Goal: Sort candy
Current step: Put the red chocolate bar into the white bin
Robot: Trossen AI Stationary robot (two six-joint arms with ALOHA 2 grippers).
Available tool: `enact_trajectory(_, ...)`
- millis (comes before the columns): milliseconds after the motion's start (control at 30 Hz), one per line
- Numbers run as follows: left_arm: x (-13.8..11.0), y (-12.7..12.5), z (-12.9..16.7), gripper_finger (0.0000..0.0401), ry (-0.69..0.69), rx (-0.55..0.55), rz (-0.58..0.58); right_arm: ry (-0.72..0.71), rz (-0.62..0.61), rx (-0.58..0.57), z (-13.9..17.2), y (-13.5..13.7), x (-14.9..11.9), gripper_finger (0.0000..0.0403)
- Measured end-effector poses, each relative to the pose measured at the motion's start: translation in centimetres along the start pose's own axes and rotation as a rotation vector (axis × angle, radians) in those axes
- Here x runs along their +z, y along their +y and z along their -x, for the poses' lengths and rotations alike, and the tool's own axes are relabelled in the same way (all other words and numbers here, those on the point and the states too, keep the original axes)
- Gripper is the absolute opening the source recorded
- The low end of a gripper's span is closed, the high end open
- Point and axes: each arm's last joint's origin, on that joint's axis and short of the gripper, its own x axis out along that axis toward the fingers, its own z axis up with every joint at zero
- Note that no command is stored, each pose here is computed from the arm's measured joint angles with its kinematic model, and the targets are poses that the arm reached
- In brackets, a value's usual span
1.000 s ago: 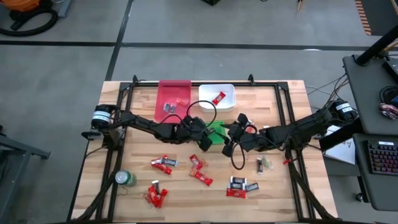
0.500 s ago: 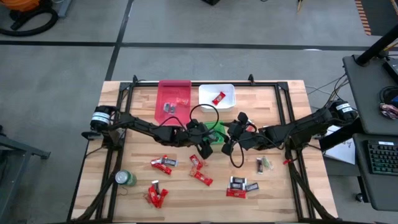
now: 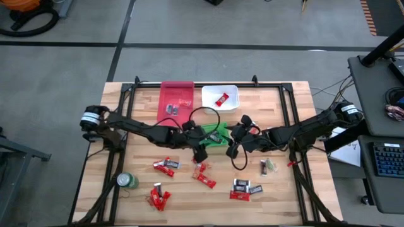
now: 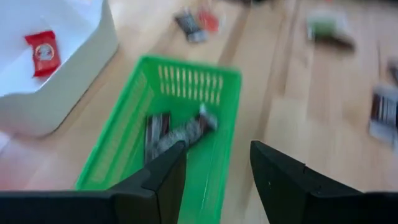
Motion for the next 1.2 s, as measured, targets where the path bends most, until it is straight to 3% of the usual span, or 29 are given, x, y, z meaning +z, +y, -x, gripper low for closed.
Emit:
enact_trajectory(200,-2.4,-1.4,3.2,0.0162,0.259,-0.132,-0.205,0.009,0.01,0.04,0.0,0.1,0.0,0.0173)
enact_trajectory(500,-5.8,-2.9,5.2,0.0162,0.513,-0.087,-0.246,0.011,0.005,0.028,-0.2,-0.2,0.0,0.0173)
enact_trajectory(933,-8.8,-6.1,8.4,0.0162,0.667,-0.203,-0.285,0.015,0.012,0.047,-0.2,-0.1,0.0,0.0173)
enact_trajectory(1200,-9.5,-7.0,9.2,0.0162,0.647,-0.16,-0.241,0.026,0.035,0.058,-0.2,-0.1,-0.1,0.0173)
